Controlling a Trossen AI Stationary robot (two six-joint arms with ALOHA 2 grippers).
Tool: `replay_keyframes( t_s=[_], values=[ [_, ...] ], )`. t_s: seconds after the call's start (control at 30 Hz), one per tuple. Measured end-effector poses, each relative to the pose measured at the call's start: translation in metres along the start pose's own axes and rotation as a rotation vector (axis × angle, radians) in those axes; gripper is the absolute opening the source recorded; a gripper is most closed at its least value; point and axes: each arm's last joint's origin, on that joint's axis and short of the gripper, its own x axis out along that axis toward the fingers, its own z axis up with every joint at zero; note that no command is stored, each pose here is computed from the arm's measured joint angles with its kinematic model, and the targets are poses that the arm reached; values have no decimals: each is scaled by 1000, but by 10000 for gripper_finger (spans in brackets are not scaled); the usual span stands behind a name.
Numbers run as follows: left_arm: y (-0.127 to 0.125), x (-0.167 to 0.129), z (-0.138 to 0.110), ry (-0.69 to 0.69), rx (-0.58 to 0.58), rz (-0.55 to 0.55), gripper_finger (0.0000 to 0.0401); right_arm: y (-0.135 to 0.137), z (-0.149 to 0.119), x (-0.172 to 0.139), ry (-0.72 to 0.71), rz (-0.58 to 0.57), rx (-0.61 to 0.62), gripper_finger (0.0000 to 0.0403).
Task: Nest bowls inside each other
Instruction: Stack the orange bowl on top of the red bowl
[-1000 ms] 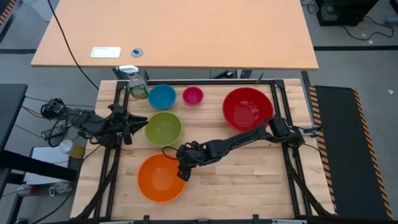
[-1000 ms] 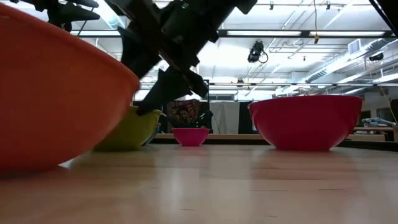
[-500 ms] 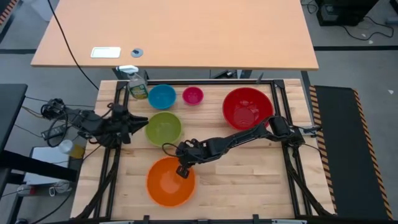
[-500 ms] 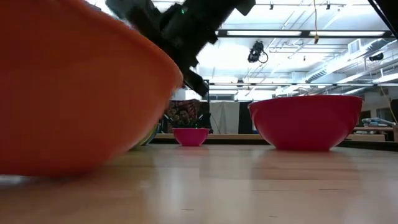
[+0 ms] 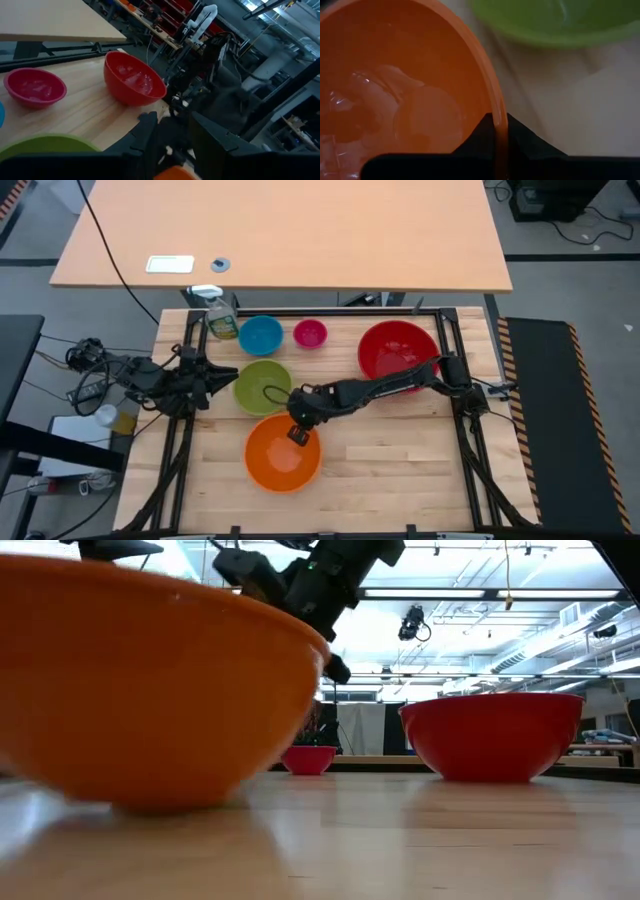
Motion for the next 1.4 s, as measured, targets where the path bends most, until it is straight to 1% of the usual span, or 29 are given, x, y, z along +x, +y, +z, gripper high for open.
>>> replay_keyframes(
  t_s=[0.1,0.2,0.3,0.37,0.43,0.53,0.63,0.7,0.77,0.83,0.97,1.2,1.3,1.4],
  values=[
    [0,2,-1,-10,-12,26,114,-10,11,-15,-13,-7,20,23],
    [0,5,-3,-36,-23,76,114,-19,19,-28,-22,-11,30,23],
    [-1,9,-4,-77,-75,126,116,-28,27,-45,-38,-18,24,23],
    [-3,11,-3,-98,-93,129,121,-33,33,-59,-59,-13,32,24],
    [-5,13,-4,-103,-93,129,134,-40,38,-71,-71,-18,37,25],
    [-6,17,-7,-98,-76,146,166,-52,44,-91,-75,-40,39,25],
    [-8,21,-11,-88,-61,156,198,-67,50,-119,-101,-64,41,25],
    [-9,23,-12,-82,-52,162,211,-78,53,-138,-115,-83,37,25],
    [-10,26,-12,-90,-60,162,215,-90,53,-156,-114,-107,30,26],
    [-12,28,-10,-115,-85,153,215,-101,51,-174,-99,-142,28,26],
    [-15,31,-6,-155,-68,144,202,-121,44,-212,-100,-229,32,26],
    [-10,37,-3,-174,-60,181,188,-147,28,-268,-119,-284,63,27],
    [-8,41,-3,-166,-54,191,188,-158,14,-281,-108,-310,74,27],
    [-7,47,-4,-146,-44,198,188,-173,-5,-285,-82,-341,109,26]
  ],
)
